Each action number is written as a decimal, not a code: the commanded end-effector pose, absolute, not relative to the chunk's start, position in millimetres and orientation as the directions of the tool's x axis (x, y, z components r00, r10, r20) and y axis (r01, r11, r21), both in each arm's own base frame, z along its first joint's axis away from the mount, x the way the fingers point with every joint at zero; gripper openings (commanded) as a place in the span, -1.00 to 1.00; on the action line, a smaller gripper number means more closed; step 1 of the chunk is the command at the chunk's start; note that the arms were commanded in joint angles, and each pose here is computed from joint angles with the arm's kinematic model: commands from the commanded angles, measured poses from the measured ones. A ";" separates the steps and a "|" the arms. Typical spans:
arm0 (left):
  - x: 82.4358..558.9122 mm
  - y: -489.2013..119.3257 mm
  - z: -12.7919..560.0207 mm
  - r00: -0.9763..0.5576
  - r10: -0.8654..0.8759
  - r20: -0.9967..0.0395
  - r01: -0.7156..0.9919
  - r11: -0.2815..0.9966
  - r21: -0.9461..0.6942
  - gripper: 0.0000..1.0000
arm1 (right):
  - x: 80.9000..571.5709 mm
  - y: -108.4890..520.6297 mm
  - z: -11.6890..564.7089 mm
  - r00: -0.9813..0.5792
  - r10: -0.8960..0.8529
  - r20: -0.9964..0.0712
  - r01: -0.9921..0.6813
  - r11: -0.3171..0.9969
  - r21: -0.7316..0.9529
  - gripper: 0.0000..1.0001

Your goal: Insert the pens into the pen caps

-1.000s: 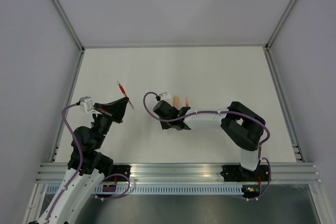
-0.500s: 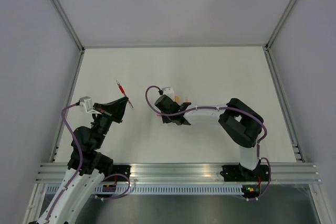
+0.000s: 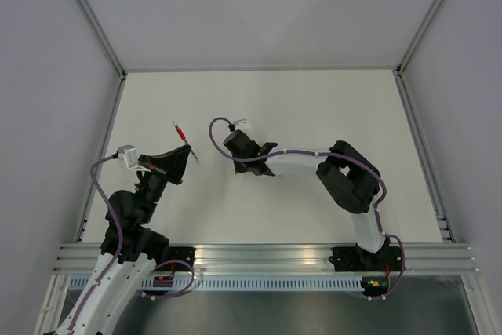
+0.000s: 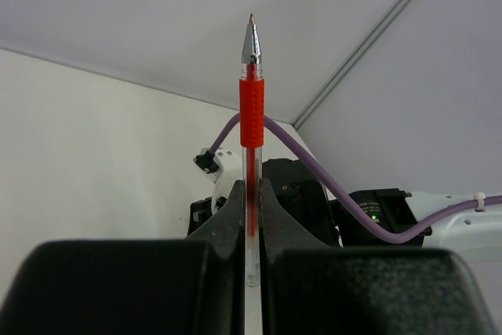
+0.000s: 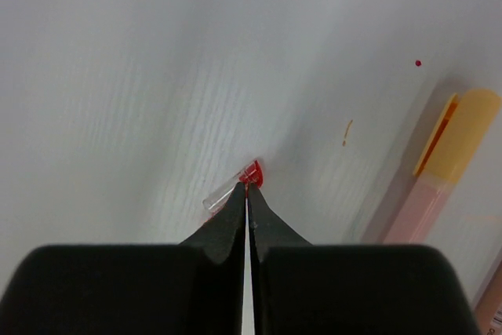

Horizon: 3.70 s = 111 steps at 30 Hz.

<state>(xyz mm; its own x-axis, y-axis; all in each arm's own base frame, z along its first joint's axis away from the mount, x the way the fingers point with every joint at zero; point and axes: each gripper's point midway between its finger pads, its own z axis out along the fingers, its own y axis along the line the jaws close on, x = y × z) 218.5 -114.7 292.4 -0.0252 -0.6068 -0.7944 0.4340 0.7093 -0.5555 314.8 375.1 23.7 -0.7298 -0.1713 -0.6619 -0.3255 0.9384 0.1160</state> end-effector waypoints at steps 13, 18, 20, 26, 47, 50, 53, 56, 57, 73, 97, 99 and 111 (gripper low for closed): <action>215.2 -109.6 297.6 0.010 -0.609 -0.793 0.436 0.717 -0.544 -0.95 | 328.3 386.6 47.3 -0.737 -0.016 -0.676 -0.195 0.962 0.190 -0.18; 213.0 -109.0 299.9 0.014 -0.612 -0.791 0.441 0.714 -0.544 -0.95 | 328.8 382.9 48.7 -0.746 0.097 -0.659 -0.075 0.971 0.228 -0.14; 211.8 -107.9 301.2 0.020 -0.614 -0.789 0.442 0.713 -0.544 -0.95 | 329.3 383.3 48.5 -0.747 0.156 -0.646 -0.017 0.967 0.254 -0.14; 209.8 -106.5 303.0 0.025 -0.618 -0.786 0.443 0.712 -0.545 -0.95 | 330.5 389.1 42.2 -0.759 0.243 -0.604 0.086 0.957 0.278 -0.13; 204.3 -103.2 307.5 0.042 -0.630 -0.775 0.450 0.705 -0.549 -0.95 | 318.7 386.4 19.0 -0.766 0.392 -0.509 0.381 0.915 0.132 -0.26; 204.6 -102.7 307.2 0.043 -0.630 -0.775 0.447 0.706 -0.550 -0.95 | 321.0 390.4 23.7 -0.768 0.380 -0.516 0.359 0.922 0.144 -0.30; 204.6 -102.7 307.2 0.043 -0.630 -0.775 0.447 0.706 -0.550 -0.95 | 322.3 392.0 27.5 -0.770 0.368 -0.521 0.342 0.928 0.149 -0.30; 204.4 -102.4 307.5 0.044 -0.632 -0.773 0.447 0.705 -0.551 -0.95 | 323.1 396.3 26.1 -0.779 0.348 -0.522 0.314 0.937 0.155 -0.31; 204.2 -102.3 307.5 0.044 -0.632 -0.773 0.447 0.705 -0.551 -0.95 | 321.5 398.9 24.2 -0.791 0.336 -0.512 0.299 0.941 0.156 -0.32; 189.8 -108.2 326.5 0.044 -0.635 -0.771 0.515 0.676 -0.527 -0.95 | 338.9 389.6 115.4 -0.493 -0.352 -0.795 -0.689 0.716 0.111 -0.05; 150.0 -114.2 363.4 0.054 -0.645 -0.762 0.642 0.607 -0.468 -0.95 | 258.7 435.9 73.0 0.130 -0.679 -0.722 -0.987 -0.155 -0.033 0.06; 152.9 -112.1 361.7 0.061 -0.646 -0.761 0.630 0.617 -0.472 -0.95 | 258.7 436.0 65.5 0.135 -0.690 -0.711 -0.987 -0.158 -0.035 0.06; 155.3 -111.6 357.9 0.056 -0.649 -0.758 0.621 0.618 -0.483 -0.95 | 260.8 437.6 38.9 0.136 -0.727 -0.673 -0.990 -0.128 -0.061 0.04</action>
<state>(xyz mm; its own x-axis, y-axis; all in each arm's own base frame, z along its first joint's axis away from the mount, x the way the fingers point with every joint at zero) 159.9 -114.6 349.5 0.0406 -0.6328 -0.7733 0.6128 0.6270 -0.4809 258.4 429.8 48.3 0.1070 -0.7337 -0.6710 -0.9933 -0.1085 -0.0397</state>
